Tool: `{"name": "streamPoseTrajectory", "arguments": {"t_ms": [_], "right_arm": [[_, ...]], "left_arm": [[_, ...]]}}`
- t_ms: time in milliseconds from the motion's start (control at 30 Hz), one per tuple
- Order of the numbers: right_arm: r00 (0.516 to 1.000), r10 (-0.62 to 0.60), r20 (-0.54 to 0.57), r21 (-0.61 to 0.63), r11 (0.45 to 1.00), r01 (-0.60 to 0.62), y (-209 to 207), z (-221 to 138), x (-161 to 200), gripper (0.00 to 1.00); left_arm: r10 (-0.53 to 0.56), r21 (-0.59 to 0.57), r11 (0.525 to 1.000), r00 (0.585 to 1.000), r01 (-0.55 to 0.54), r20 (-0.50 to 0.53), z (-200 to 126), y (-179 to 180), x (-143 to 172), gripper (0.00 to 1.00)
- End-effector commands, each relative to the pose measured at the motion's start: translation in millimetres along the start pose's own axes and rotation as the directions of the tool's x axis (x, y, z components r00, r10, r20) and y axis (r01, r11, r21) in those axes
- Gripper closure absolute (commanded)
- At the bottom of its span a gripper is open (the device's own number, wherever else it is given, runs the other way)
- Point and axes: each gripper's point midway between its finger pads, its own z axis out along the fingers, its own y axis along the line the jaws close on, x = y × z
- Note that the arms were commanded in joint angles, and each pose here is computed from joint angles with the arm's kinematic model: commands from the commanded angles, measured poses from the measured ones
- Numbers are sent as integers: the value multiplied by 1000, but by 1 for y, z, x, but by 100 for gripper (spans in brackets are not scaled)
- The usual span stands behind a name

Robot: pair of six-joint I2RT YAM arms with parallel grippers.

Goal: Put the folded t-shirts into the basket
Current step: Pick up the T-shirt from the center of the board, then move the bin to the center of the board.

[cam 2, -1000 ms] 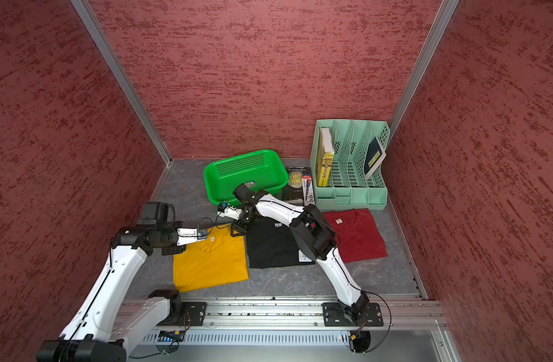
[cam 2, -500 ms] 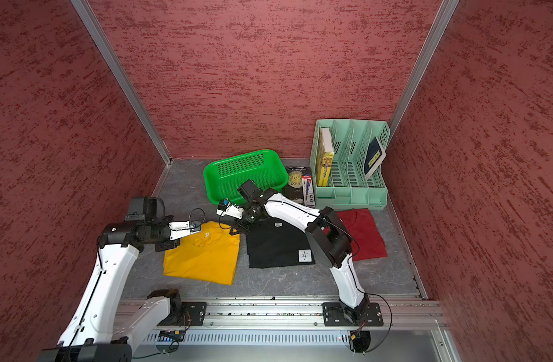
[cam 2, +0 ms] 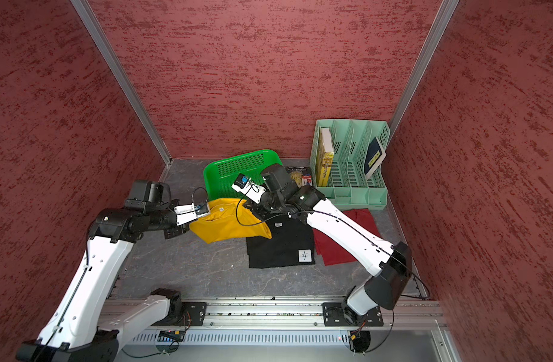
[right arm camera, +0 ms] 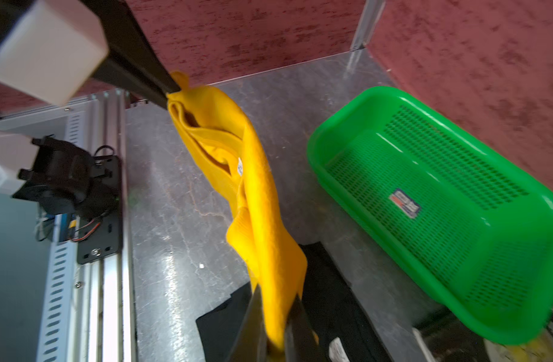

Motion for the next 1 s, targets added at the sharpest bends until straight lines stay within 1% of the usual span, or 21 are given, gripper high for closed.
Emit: {"name": "streamPoseTrajectory", "arguments": {"t_ms": [0, 100, 233, 367, 533, 633, 733, 867, 967], "right_arm": [[1000, 12, -8, 254, 967, -10, -49, -22, -5, 100], [999, 21, 38, 343, 939, -33, -82, -37, -17, 100], [997, 25, 71, 348, 936, -48, -115, -38, -23, 100], [996, 29, 87, 341, 938, -57, -149, -25, -34, 100], [997, 50, 65, 373, 925, -71, -196, 3, -36, 100], [997, 66, 32, 374, 925, -73, -218, 35, -24, 100], [997, 81, 0, 373, 925, -75, -231, 64, -7, 100], [994, 104, -25, 356, 930, -88, -240, 100, 17, 100], [990, 135, -50, 339, 934, -111, -241, 120, 36, 100]], "left_arm": [[-83, 34, 996, 996, 82, 34, 9, 4, -27, 100], [-65, 27, 998, 997, 64, 35, 22, 19, -44, 100], [-67, -11, 998, 998, 66, -15, 49, 53, -47, 100], [-67, -18, 998, 996, 66, -61, 72, 82, -44, 100], [-136, -37, 990, 989, 134, -62, 88, 124, -38, 100], [-174, -11, 985, 978, 174, -112, 111, 136, -20, 100], [-195, 42, 978, 966, 205, -172, 139, 136, 1, 100], [-251, 74, 959, 943, 273, -220, 177, 136, 35, 100], [-287, 100, 940, 915, 327, -285, 200, 130, 63, 100]]}}
